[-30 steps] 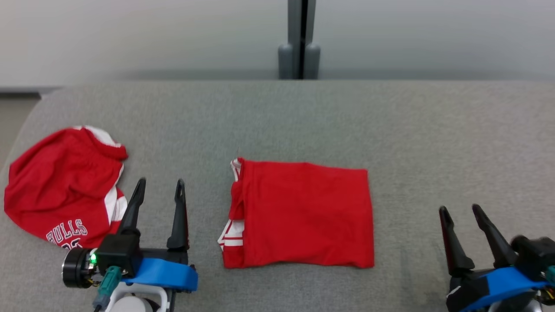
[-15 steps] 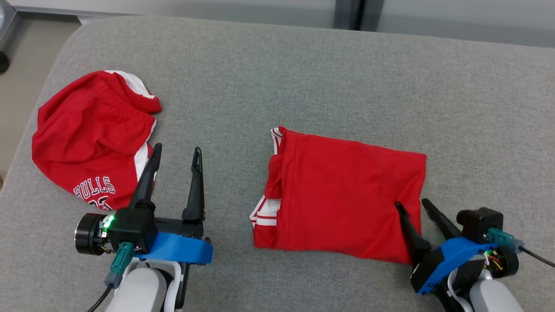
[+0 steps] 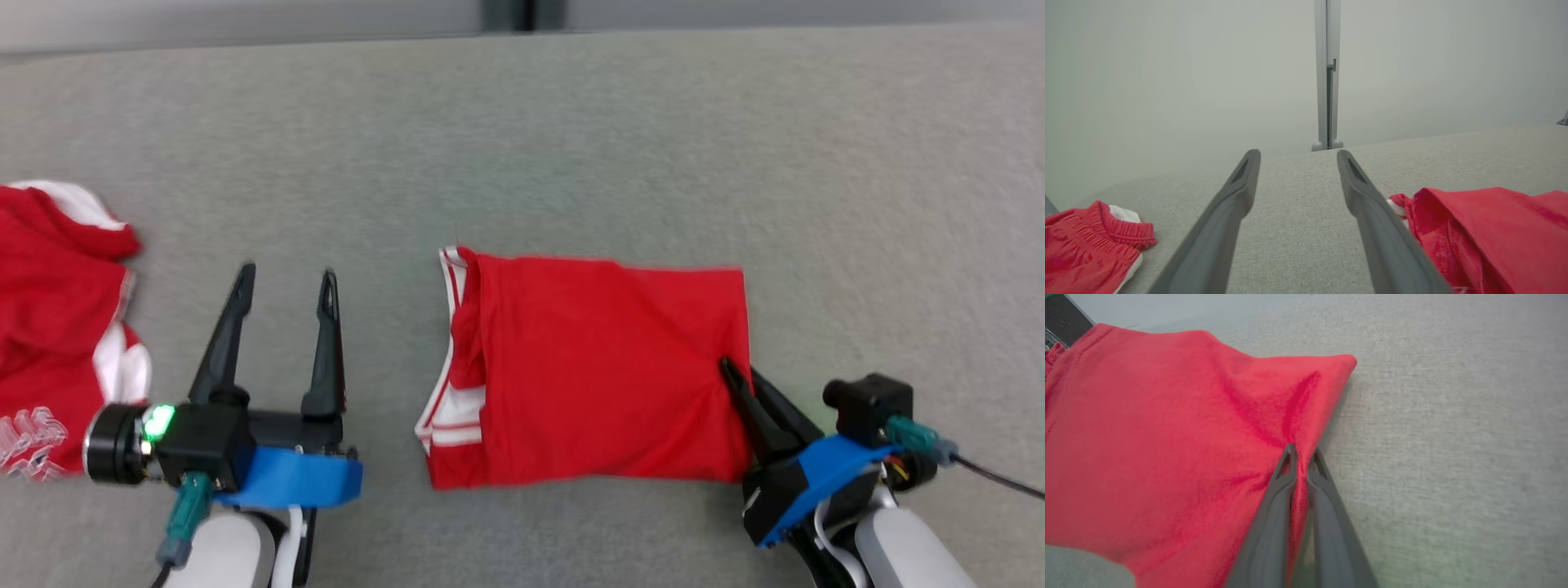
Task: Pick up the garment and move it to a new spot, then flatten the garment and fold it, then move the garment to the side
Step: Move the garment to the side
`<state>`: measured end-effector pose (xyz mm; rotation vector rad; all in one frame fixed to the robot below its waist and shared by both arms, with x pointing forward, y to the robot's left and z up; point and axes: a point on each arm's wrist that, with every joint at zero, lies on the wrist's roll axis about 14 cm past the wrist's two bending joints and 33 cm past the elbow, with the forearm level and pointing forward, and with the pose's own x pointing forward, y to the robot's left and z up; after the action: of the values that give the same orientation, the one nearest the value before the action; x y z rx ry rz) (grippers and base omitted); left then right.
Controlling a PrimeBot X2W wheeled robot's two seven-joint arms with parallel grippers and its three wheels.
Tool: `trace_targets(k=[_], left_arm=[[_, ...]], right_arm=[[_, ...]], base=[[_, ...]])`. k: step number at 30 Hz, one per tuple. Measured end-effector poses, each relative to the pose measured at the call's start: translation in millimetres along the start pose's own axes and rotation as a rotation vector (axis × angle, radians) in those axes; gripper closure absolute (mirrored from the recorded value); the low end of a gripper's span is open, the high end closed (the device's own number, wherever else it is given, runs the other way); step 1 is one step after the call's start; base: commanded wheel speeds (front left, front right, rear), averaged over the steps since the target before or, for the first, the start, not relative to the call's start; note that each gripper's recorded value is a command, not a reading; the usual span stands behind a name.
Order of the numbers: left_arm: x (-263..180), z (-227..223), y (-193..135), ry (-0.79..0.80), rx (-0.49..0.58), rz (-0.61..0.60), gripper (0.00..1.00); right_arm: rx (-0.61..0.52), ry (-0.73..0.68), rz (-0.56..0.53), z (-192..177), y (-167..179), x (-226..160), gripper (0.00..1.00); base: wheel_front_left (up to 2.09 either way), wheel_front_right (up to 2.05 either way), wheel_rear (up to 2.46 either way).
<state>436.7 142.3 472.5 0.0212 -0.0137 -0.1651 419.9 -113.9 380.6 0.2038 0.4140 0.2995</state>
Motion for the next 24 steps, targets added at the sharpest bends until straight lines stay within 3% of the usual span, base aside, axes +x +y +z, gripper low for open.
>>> trace_targets(k=[10, 24], left_arm=[[32.5, 5.6, -68.4, -0.053, -0.058, -0.199, 0.00], [72.5, -8.0, -93.7, -0.082, -0.082, -0.302, 0.00]], right_arm=[[-0.039, -0.073, -0.190, 30.5, -76.3, -30.3, 1.00], [-0.143, -0.170, -0.471, 112.9, -221.3, 4.9, 1.00]], base=[[0.00, 0.00, 0.00], [0.00, 0.00, 0.00]])
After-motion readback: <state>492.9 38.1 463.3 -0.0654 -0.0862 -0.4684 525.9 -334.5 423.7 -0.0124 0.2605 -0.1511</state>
